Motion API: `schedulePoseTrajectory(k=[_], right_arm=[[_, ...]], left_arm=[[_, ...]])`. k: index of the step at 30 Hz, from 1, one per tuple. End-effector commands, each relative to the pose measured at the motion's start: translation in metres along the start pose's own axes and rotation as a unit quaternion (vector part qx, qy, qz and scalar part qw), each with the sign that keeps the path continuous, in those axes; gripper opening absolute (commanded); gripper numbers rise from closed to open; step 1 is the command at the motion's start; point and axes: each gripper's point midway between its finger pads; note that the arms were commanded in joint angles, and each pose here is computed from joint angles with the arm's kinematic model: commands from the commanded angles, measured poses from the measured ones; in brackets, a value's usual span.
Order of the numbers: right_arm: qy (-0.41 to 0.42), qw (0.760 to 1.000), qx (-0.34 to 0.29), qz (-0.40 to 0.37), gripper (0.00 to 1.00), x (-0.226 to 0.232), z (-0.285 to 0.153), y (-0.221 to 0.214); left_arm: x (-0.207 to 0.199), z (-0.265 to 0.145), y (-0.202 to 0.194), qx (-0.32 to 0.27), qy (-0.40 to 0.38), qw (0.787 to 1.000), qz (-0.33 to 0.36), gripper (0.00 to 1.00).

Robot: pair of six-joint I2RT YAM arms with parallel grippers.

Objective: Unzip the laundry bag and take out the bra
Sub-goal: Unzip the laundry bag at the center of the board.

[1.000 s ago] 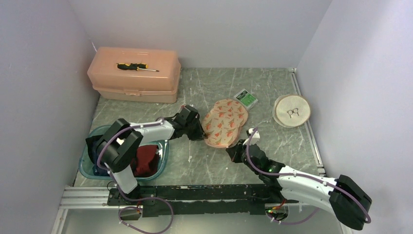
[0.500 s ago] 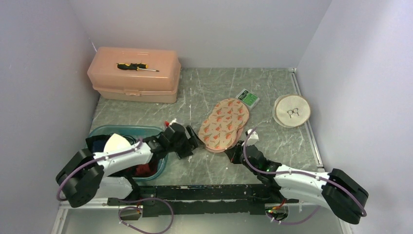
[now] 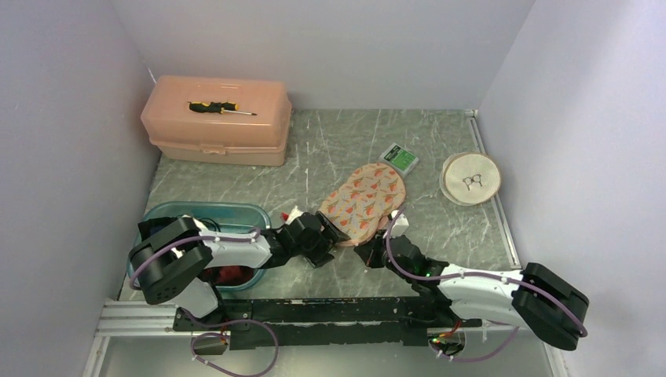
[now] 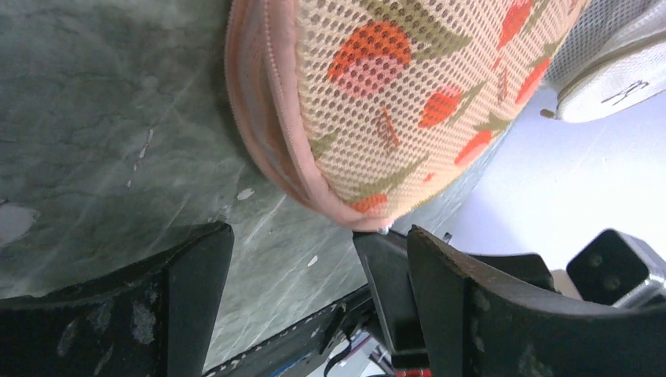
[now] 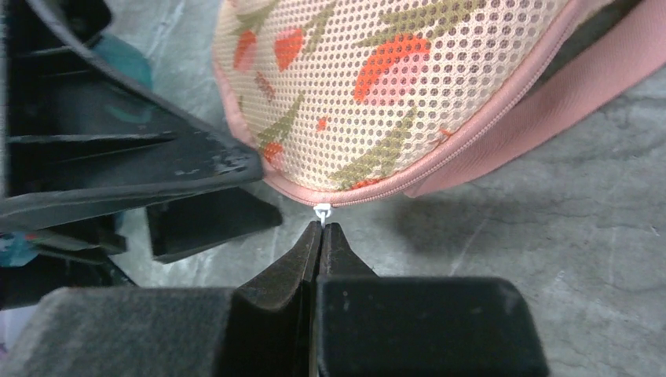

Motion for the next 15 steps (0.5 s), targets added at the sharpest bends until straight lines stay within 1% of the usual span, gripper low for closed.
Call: schedulePoseTrajectory(k=[1, 5, 8, 11, 15], right_arm=[[0.045, 0.999, -0.023, 0.009, 0.00, 0.022, -0.006, 0.013], [0.063, 0.998, -0.020, 0.008, 0.00, 0.026, -0.011, 0.009], [0.068, 0.998, -0.015, 0.004, 0.00, 0.028, -0.012, 0.006], [0.065, 0.998, -0.015, 0.001, 0.00, 0.026, -0.012, 0.005], [0.047, 0.999, -0.012, -0.004, 0.00, 0.016, -0.012, 0.001]], left_arm=[[-0.017, 0.010, 0.006, -0.026, -0.030, 0.999, -0.032, 0.86], [-0.014, 0.020, 0.010, -0.039, -0.025, 0.998, -0.031, 0.83], [-0.011, 0.025, 0.012, -0.046, -0.022, 0.998, -0.032, 0.77], [-0.011, 0.027, 0.013, -0.050, -0.022, 0.998, -0.032, 0.68], [-0.008, 0.024, 0.019, -0.065, -0.014, 0.997, -0.030, 0.48]])
Point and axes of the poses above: each gripper's point midway between its finger pads, its own z axis out along the fingers, its own x axis along the line the jaws close on, y = z × x, and after that the axes turned 9 degrees about -z, right-handed
